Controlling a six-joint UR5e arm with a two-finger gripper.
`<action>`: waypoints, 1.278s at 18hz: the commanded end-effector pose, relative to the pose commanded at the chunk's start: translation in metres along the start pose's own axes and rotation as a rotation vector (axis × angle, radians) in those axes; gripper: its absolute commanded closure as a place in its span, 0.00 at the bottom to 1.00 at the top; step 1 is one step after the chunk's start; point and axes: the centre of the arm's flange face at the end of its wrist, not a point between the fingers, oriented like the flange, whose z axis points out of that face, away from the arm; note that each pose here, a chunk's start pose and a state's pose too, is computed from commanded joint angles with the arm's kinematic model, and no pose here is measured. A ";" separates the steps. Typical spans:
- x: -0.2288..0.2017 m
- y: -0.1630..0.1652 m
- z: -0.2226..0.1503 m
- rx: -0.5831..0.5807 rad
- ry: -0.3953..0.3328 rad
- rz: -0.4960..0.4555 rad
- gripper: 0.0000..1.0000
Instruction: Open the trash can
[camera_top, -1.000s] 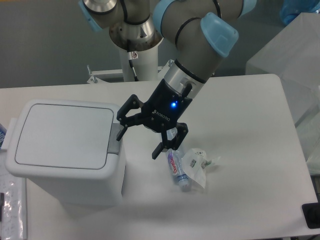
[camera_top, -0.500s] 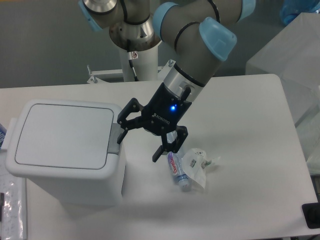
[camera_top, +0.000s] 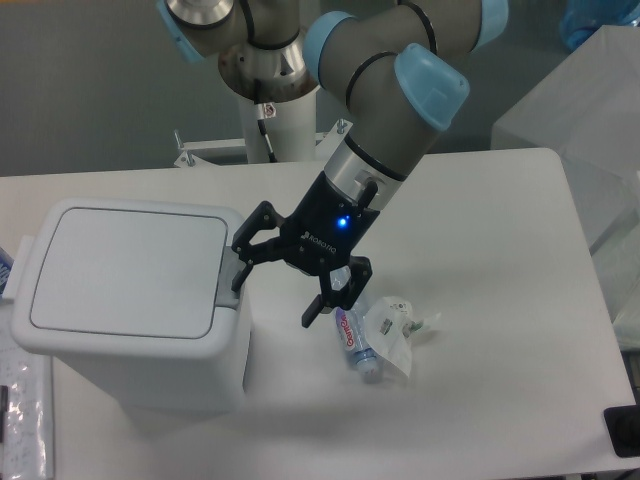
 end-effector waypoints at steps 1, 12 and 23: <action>-0.001 0.000 -0.001 0.001 -0.001 -0.001 0.00; 0.002 0.000 -0.002 0.006 -0.004 0.005 0.00; -0.032 -0.017 -0.056 0.135 -0.119 0.072 0.00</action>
